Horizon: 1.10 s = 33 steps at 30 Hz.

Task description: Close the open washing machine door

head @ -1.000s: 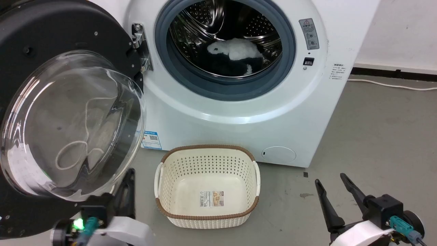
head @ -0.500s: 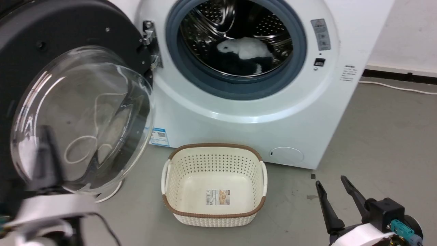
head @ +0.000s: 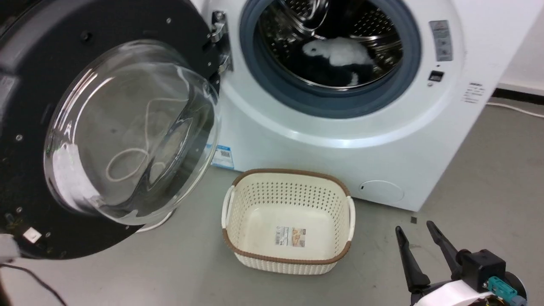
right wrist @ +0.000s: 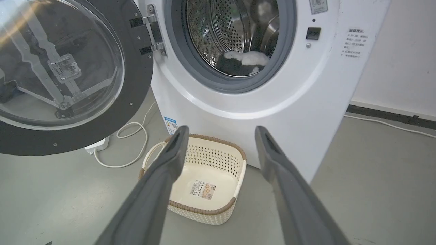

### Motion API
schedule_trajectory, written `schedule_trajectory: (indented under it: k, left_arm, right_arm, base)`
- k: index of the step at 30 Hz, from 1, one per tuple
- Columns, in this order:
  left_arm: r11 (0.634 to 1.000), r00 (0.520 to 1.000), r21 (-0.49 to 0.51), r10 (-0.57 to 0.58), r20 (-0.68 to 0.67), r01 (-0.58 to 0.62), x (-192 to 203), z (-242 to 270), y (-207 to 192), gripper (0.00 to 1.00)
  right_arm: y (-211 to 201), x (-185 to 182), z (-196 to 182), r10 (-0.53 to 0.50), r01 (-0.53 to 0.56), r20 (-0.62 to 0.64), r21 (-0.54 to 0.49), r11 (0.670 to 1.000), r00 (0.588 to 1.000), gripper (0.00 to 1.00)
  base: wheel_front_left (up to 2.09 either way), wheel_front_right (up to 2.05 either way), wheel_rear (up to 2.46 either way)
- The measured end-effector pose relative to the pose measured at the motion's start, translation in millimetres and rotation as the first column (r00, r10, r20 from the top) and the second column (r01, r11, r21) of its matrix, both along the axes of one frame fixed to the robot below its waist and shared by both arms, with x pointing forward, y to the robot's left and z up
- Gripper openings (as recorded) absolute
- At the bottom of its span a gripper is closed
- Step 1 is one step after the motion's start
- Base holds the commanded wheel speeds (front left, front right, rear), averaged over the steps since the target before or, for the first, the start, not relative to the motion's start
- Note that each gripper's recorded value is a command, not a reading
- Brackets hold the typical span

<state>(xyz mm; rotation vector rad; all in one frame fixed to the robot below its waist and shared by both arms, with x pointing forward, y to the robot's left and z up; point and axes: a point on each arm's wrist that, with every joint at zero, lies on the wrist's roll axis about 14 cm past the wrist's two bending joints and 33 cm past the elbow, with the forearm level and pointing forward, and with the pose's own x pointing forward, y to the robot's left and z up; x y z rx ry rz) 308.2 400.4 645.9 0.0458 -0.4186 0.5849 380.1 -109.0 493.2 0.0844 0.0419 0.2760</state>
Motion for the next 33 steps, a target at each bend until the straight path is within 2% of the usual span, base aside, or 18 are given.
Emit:
schedule_trajectory:
  k: [8,9,13,17,21,22,27,33]
  left_arm:
    - [0.994,0.985,0.041,0.103,-0.139,-0.098,-2,-19,48,0.00]
    - [0.994,0.972,0.035,0.108,-0.210,-0.103,1,-31,57,0.00]
    - [0.996,0.935,0.014,0.087,-0.343,-0.087,11,-55,67,0.00]
    - [0.999,0.902,-0.033,-0.025,-0.431,0.012,29,-71,53,0.00]
    - [0.993,0.876,-0.087,-0.111,-0.469,0.079,30,-76,47,0.00]
    - [0.982,0.850,-0.142,-0.177,-0.497,0.122,27,-83,41,0.00]
    - [0.943,0.795,-0.266,-0.315,-0.518,0.201,22,-94,21,0.00]
    - [0.874,0.714,-0.334,-0.482,-0.508,0.352,25,-90,-23,0.00]
  right_arm:
    - [10,10,-13,0.028,-0.028,-0.031,-0.001,1.000,0.999,1.00]
    - [11,14,-17,0.032,-0.033,-0.039,-0.007,0.999,0.999,1.00]
    - [13,18,-26,0.037,-0.037,-0.064,-0.008,0.999,0.997,1.00]
    - [17,20,-32,0.048,-0.048,-0.079,-0.006,0.999,0.996,1.00]
    - [20,21,-33,0.057,-0.057,-0.078,0.000,0.998,0.995,1.00]
    - [22,21,-33,0.063,-0.063,-0.077,0.002,0.998,0.995,1.00]
    - [23,21,-31,0.063,-0.062,-0.063,0.015,0.998,0.996,1.00]
    - [19,21,-28,0.048,-0.046,-0.049,0.031,0.998,0.998,1.00]
  base:
    - [0.00,0.00,0.00]
    - [0.00,0.00,0.00]
    - [0.00,0.00,0.00]
    - [0.00,0.00,0.00]
    - [0.00,0.00,0.00]
    - [0.00,0.00,0.00]
    - [0.00,0.00,0.00]
    - [0.00,0.00,0.00]
